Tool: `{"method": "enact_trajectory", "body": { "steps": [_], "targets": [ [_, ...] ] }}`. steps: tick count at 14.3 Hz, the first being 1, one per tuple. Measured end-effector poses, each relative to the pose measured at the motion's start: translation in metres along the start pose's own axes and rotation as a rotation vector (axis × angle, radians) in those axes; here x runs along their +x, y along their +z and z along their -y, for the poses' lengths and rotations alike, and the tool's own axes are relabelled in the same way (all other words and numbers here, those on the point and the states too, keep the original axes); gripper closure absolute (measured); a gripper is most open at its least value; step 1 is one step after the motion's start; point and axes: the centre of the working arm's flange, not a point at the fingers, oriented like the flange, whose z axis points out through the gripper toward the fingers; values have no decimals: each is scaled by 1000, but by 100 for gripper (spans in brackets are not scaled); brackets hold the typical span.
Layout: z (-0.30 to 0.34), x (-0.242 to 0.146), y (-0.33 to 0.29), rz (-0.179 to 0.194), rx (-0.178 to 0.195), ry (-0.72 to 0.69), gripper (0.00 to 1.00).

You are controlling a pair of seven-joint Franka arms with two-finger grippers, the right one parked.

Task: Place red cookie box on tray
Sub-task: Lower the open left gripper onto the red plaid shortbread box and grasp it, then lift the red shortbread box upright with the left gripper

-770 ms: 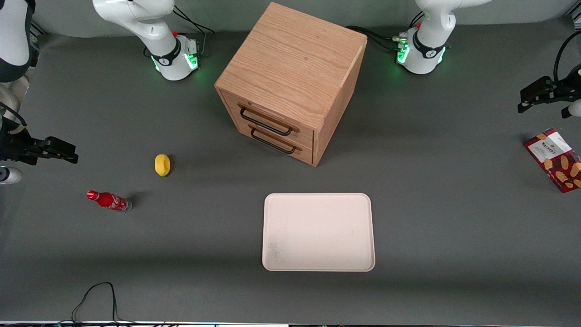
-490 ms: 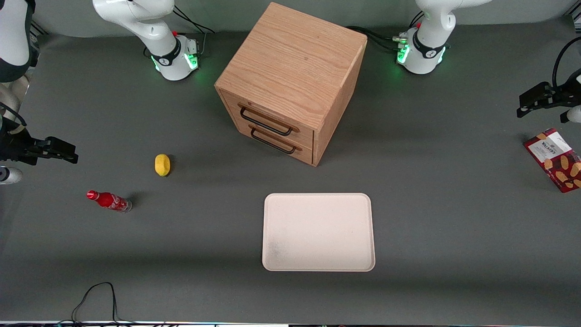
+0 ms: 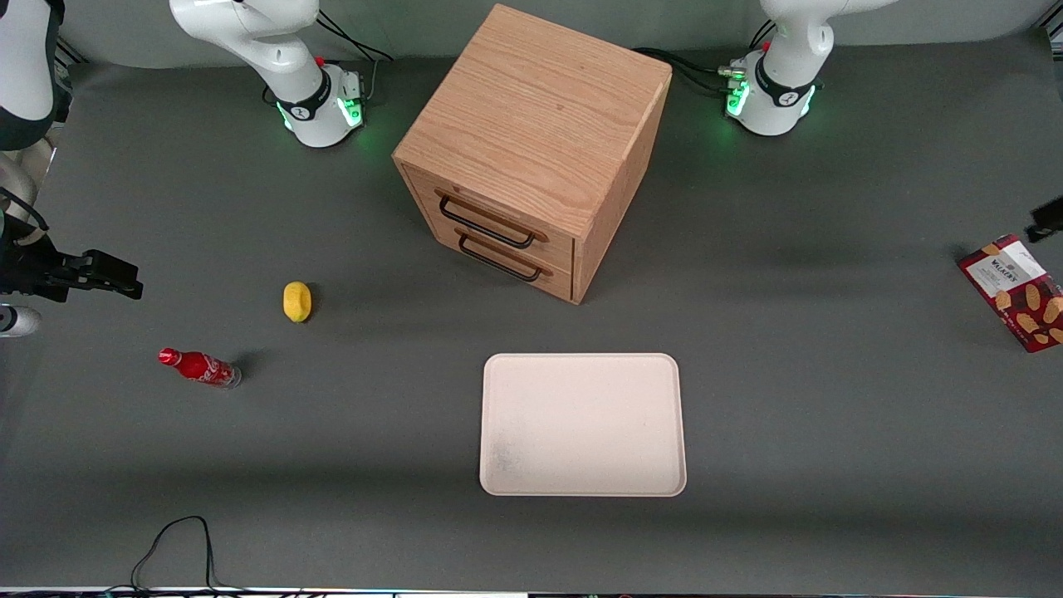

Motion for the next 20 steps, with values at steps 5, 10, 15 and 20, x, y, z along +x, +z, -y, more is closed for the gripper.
{"method": "enact_trajectory", "body": {
  "steps": [5,10,15,20],
  "targets": [
    [109,11,106,15,65,-178,0],
    [142,12,207,106,71,-233,0],
    [151,11,300,126,45,-297,0],
    [166,-2,332,163,37,-333,22]
  ]
}}
